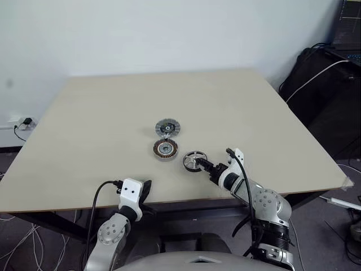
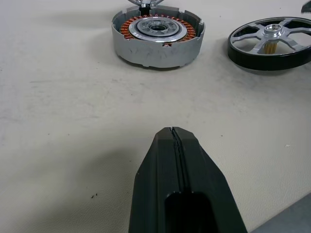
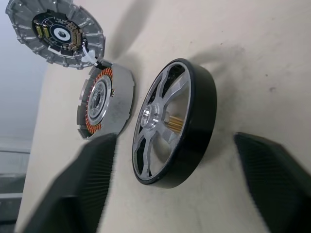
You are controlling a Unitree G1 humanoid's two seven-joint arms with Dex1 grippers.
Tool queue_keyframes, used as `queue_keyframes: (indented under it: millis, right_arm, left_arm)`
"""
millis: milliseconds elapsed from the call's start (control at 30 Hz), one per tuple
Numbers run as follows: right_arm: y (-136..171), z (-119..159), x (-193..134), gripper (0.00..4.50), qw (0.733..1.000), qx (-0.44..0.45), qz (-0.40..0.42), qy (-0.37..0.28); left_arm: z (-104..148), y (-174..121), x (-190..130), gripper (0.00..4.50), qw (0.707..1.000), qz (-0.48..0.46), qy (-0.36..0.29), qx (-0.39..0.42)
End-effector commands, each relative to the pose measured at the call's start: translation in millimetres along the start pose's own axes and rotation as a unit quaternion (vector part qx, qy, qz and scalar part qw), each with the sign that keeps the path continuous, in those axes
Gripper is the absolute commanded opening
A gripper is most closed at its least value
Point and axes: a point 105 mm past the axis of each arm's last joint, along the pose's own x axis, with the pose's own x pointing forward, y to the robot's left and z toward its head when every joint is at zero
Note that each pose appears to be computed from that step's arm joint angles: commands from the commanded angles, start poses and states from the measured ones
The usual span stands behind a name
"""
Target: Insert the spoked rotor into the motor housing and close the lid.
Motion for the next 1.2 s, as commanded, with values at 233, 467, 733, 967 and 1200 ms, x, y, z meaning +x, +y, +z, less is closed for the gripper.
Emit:
queue_keyframes:
  millis: [233,467,733,967,1200]
  right_arm:
    - [19,2,6,0.94,0.999,0.02,0.04,-0.012]
    - [20,3,-1,0.43,0.998,0.033,0.047,-0.019]
    - [70,16,-11,0.43,0.98,0.098,0.169,-0.045]
    - [108,7,12,0.43,0.967,0.128,0.219,-0.005]
    - [130,-3,36,0.43,0.96,0.133,0.246,0.031]
  left_arm:
    - [18,-2,-1,0.0,1.0,0.003,-0.029,0.007]
    - [15,1,-2,0.0,1.0,0.005,-0.027,0.006]
    - [5,4,-2,0.0,1.0,0.003,-0.022,0.005]
    - [4,5,0,0.0,1.0,0.004,-0.024,0.005]
    - [6,8,-5,0.0,0.999,0.015,-0.028,0.006]
